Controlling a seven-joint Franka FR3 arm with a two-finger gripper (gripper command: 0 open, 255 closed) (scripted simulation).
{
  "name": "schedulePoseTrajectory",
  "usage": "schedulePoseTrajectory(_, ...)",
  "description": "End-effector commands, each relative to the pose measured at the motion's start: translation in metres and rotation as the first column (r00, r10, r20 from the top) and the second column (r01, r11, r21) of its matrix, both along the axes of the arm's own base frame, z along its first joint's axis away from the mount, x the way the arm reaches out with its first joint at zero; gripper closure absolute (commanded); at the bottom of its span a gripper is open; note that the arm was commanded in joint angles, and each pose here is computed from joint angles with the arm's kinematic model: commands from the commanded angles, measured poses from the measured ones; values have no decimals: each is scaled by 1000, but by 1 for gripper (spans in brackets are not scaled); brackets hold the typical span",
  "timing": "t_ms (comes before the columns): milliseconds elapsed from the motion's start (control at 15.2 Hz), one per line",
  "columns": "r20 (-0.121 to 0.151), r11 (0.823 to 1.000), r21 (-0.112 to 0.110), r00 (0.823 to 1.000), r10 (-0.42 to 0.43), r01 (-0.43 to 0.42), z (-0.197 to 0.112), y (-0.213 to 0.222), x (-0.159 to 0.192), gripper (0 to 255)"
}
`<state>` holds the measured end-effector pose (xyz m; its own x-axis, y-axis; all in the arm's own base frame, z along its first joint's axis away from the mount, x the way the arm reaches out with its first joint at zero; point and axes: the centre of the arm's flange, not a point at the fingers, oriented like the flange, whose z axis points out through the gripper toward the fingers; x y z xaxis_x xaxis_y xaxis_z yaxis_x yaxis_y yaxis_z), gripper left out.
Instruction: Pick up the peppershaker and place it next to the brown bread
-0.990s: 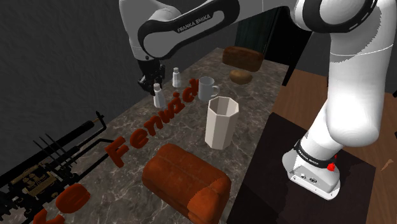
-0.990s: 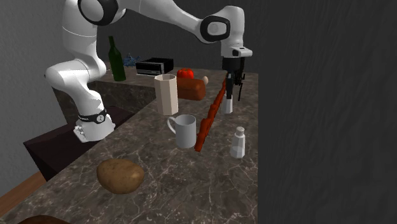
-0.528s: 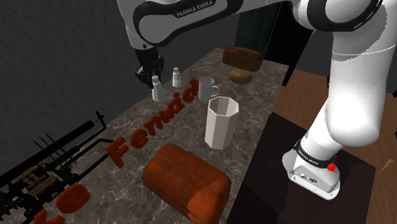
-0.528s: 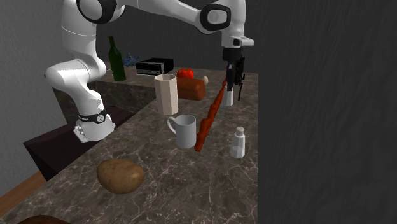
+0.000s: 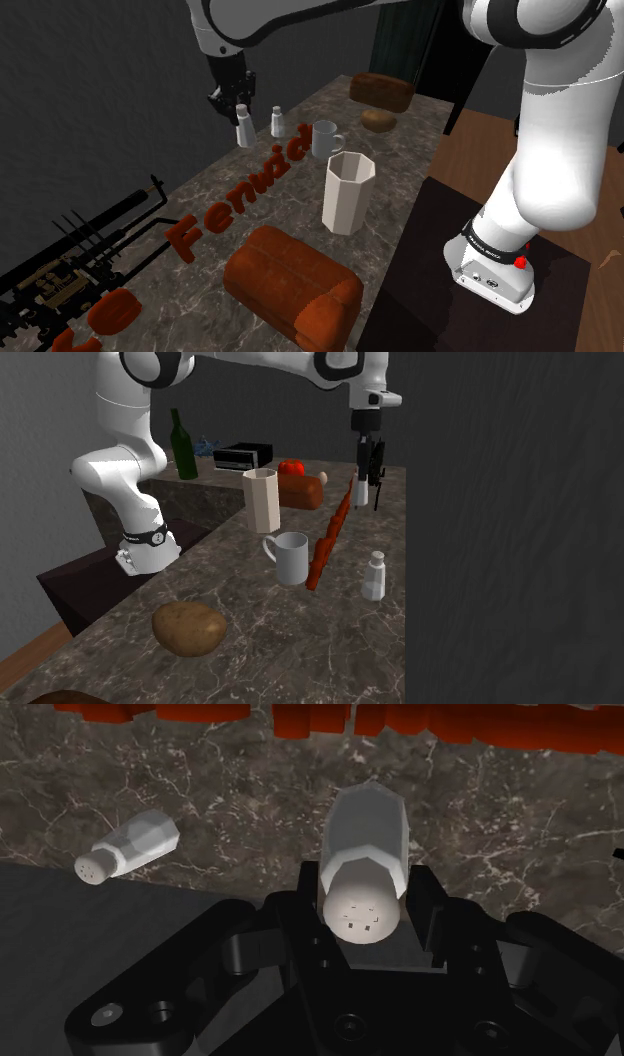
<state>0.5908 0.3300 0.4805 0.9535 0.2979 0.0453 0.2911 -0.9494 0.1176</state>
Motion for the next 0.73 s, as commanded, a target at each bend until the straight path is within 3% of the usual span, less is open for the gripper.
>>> schedulePoseTrajectory(0,0,1000,0,1000,0,0,11,-1,0,255)
schedulePoseTrajectory(660,0,1000,0,1000,0,0,64,-1,0,255)
